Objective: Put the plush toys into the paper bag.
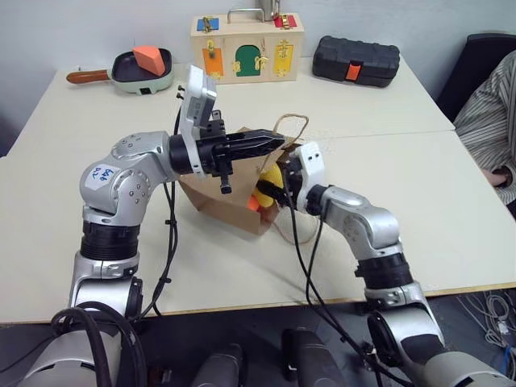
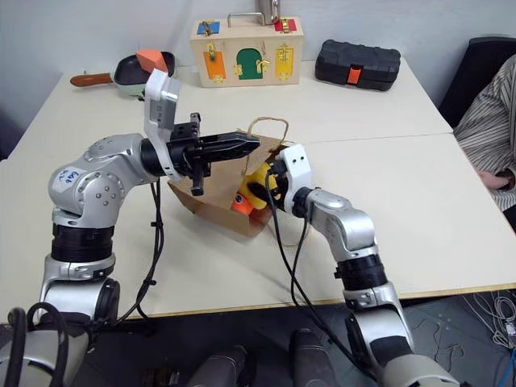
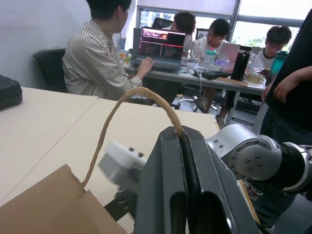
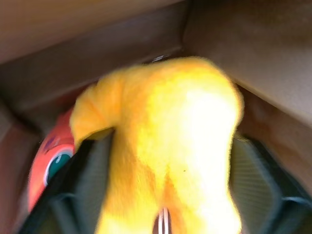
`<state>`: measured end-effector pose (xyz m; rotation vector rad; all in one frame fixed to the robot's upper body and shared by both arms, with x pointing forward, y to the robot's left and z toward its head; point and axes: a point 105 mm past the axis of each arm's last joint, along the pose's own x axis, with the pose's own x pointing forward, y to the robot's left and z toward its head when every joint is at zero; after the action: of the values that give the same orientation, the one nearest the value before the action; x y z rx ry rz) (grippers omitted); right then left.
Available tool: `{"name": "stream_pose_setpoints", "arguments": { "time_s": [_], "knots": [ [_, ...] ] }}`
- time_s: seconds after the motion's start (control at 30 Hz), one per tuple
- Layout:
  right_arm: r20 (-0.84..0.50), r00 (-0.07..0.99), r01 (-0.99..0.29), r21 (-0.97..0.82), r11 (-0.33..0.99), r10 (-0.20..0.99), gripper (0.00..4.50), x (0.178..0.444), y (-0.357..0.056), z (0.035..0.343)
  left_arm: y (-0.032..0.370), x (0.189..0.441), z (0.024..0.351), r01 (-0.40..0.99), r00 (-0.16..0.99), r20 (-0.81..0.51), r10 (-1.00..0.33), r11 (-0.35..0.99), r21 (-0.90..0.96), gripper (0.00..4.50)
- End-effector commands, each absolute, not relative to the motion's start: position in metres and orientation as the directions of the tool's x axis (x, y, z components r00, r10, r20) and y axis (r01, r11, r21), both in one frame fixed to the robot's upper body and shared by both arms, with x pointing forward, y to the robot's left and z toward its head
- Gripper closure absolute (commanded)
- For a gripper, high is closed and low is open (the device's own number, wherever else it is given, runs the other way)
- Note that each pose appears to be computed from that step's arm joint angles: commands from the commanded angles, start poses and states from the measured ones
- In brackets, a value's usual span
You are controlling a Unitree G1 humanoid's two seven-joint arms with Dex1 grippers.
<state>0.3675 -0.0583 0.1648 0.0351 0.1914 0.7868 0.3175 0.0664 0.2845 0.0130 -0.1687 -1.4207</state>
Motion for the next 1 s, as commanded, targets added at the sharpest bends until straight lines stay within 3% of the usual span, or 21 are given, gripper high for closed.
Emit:
{"name": "stream_pose_setpoints", "arguments": {
  "time_s": [0.03,0.17,0.43,0.67,0.8,0.9,1.0],
  "knots": [
    [-0.118,0.623,-0.774,0.055,0.631,0.774,0.04,0.337,-0.063,0.189,0.073,0.318,0.292,0.975,0.152,0.132,-0.979,0.171,0.145,4.5],
    [-0.184,0.611,-0.778,0.037,0.627,0.77,0.04,0.3,-0.102,0.191,0.074,0.317,0.294,0.974,0.152,0.133,-0.979,0.171,0.149,4.5],
    [-0.298,0.705,-0.611,0.205,0.764,0.644,0.04,0.273,-0.159,0.156,0.072,0.318,0.294,0.976,0.143,0.132,-0.981,0.162,0.148,4.5],
    [-0.325,0.641,-0.554,0.431,0.712,0.695,0.04,0.264,-0.135,0.114,0.068,0.318,0.294,0.978,0.129,0.134,-0.982,0.149,0.148,4.5],
    [-0.278,0.606,-0.552,0.528,0.645,0.745,0.04,0.27,-0.115,0.11,0.068,0.318,0.295,0.978,0.123,0.134,-0.983,0.142,0.149,4.5],
    [-0.279,0.601,-0.542,0.546,0.639,0.749,0.6,0.28,-0.108,0.108,0.067,0.318,0.295,0.979,0.122,0.132,-0.984,0.142,0.149,4.5],
    [-0.278,0.602,-0.544,0.544,0.639,0.748,1.63,0.285,-0.104,0.108,0.067,0.318,0.295,0.979,0.123,0.132,-0.984,0.142,0.149,4.5]
  ]
}}
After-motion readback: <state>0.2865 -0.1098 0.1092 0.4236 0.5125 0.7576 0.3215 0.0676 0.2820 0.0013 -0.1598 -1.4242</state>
